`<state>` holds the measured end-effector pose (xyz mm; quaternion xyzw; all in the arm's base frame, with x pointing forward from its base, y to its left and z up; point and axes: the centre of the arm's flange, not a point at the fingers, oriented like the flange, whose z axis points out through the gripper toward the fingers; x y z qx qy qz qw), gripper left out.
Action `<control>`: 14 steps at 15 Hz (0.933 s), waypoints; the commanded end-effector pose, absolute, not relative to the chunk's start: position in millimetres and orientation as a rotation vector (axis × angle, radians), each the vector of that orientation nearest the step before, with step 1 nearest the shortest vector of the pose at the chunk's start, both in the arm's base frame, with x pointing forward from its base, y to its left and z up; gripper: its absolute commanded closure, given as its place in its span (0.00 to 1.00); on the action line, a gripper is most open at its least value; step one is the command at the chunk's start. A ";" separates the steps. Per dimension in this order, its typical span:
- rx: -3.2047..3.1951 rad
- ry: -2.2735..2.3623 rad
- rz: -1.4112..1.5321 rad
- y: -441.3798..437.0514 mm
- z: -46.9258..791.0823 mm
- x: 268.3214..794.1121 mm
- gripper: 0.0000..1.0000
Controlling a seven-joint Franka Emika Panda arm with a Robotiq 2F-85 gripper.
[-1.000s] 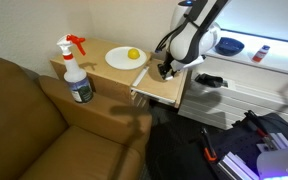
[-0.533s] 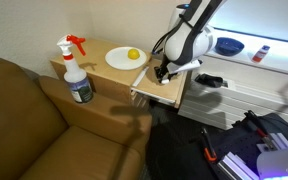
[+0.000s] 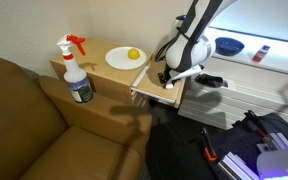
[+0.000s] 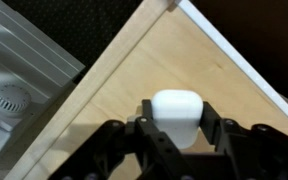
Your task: Move the white object from the blue bowl to the open drawer
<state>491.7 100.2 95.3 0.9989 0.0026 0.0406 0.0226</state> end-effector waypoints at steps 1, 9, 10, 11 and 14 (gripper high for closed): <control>3.046 -0.002 0.145 96.7 80.8 497.6 0.76; 3.080 -0.056 0.135 104.1 73.2 500.6 0.40; 3.088 -0.066 0.131 104.7 74.1 499.9 0.25; 3.089 -0.066 0.128 104.8 76.0 498.8 0.19; 3.109 -0.028 0.132 108.1 87.6 490.0 0.01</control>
